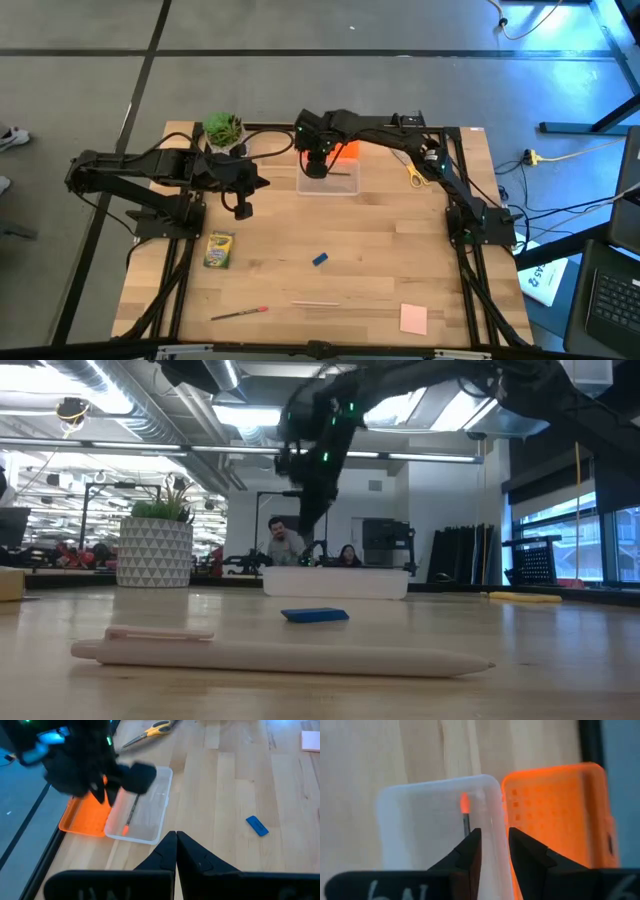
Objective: Pack school essentials
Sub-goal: Put the blue eraser into the orange supply box
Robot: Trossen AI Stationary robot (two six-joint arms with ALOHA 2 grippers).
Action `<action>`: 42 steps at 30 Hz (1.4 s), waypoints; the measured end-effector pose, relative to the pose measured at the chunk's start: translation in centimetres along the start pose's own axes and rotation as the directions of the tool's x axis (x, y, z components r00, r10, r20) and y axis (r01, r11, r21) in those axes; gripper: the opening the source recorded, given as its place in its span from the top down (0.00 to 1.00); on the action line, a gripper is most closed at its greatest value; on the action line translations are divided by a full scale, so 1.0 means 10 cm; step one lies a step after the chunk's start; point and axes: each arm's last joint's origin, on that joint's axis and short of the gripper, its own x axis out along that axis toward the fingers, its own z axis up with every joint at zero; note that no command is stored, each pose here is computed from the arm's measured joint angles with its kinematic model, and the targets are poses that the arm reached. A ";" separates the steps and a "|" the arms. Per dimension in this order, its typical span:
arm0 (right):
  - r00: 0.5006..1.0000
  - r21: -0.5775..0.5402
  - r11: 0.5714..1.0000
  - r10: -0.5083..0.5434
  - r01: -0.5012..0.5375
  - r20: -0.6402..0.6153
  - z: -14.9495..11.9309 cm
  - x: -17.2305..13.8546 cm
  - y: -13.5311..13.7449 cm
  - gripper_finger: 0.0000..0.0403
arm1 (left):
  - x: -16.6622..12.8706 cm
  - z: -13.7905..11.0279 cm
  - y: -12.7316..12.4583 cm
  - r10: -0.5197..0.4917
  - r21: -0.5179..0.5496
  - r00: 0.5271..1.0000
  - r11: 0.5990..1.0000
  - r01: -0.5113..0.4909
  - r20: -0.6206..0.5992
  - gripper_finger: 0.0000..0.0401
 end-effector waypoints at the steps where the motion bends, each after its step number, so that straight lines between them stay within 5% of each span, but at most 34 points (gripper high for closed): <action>1: 1.000 0.020 1.000 0.001 -0.001 0.001 0.02 -0.11 -0.01 0.76 | 0.00 0.00 0.00 0.000 0.000 1.000 1.000 0.000 0.000 1.00; 18: 1.000 0.254 0.967 0.010 -0.016 0.026 -0.59 -1.91 -0.01 0.78 | 0.00 -0.02 0.00 0.006 -0.074 1.000 0.997 -0.007 -0.015 1.00; 25: 0.993 0.376 0.924 -0.097 0.066 0.065 -0.90 -2.50 0.11 0.78 | 0.00 -0.02 0.00 0.006 -0.074 1.000 0.997 -0.007 -0.015 1.00; 35: 0.997 0.378 0.925 -0.049 0.023 0.061 -1.30 -2.55 0.52 0.78 | 0.00 0.02 0.00 0.002 -0.090 1.000 0.996 0.000 0.024 1.00; 39: 0.994 0.297 0.953 0.025 -0.056 0.107 -1.46 -2.47 0.75 0.78 | 0.00 0.04 -0.01 -0.008 -0.155 0.999 0.988 0.014 0.043 1.00; 42: 0.988 0.346 0.931 0.073 -0.116 0.137 -1.56 -2.41 0.88 0.78 | 0.00 0.04 -0.01 -0.008 -0.206 0.999 0.978 0.017 0.045 1.00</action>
